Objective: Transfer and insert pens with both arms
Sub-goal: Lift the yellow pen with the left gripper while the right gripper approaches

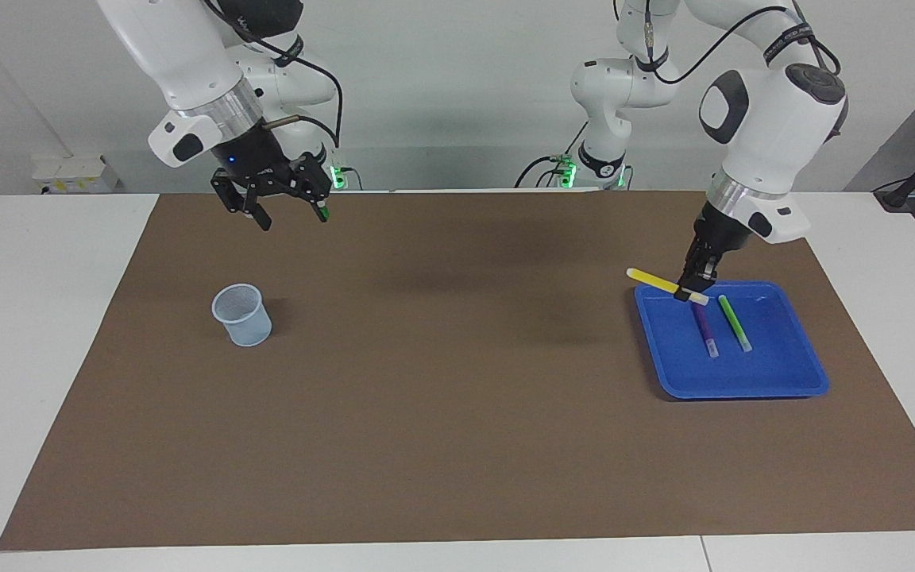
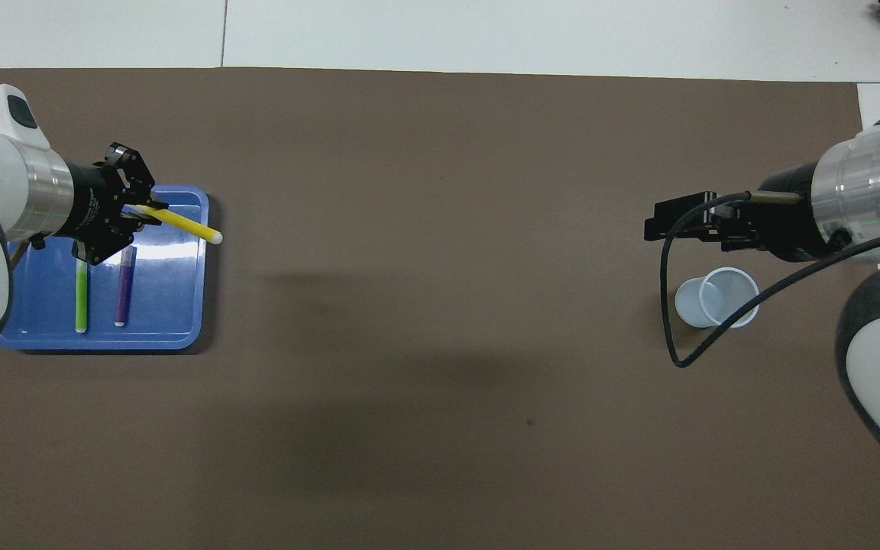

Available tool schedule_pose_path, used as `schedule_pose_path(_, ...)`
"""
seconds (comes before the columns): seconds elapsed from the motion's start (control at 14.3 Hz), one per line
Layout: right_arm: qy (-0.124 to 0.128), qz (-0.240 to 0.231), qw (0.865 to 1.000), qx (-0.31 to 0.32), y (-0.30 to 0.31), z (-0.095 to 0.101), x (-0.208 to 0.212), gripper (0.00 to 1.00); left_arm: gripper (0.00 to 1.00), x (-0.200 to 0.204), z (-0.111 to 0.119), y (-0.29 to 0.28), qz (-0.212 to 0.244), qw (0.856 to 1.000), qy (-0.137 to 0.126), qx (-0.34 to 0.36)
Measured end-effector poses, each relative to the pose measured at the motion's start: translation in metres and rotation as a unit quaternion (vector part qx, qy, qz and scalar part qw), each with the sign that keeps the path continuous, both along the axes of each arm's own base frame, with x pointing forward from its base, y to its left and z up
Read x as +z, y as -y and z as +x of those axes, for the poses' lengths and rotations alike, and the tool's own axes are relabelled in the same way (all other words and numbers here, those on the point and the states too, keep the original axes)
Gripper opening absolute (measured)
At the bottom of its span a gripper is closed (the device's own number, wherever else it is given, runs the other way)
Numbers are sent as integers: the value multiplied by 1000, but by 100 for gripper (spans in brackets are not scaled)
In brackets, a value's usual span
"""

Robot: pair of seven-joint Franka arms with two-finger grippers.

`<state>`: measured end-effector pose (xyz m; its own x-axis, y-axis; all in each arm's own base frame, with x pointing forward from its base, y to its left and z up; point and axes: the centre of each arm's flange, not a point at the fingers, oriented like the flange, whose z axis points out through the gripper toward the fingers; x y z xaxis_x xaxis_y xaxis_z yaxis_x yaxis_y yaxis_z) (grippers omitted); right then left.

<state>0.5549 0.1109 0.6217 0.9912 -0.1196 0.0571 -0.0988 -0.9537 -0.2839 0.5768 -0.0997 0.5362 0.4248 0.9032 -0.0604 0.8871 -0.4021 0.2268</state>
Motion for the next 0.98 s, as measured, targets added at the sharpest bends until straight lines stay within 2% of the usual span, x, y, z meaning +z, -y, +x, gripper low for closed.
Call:
schedule_pose_path(0.21, -4, 24, 999, -38, -15, 1, -4, 100, 17, 15, -12, 30, -46, 998, -9, 42)
schedule_pose_path(0.42, -5, 76, 993, -85, -46, -1, 1, 100, 17, 22, -23, 54, -81, 994, -26, 62)
schedule_pose_path(0.63, -16, 98, 989, -113, -61, -2, -1, 100, 17, 28, -33, 78, -116, 989, -45, 77)
schedule_pose_path(0.77, -18, 128, 981, -142, -77, -2, -6, 100, 17, 30, -41, 98, -125, 987, -56, 88)
schedule_pose_path(0.98, -31, 178, 962, -204, -108, -6, -9, 100, 17, 33, -54, 128, -131, 985, -66, 95)
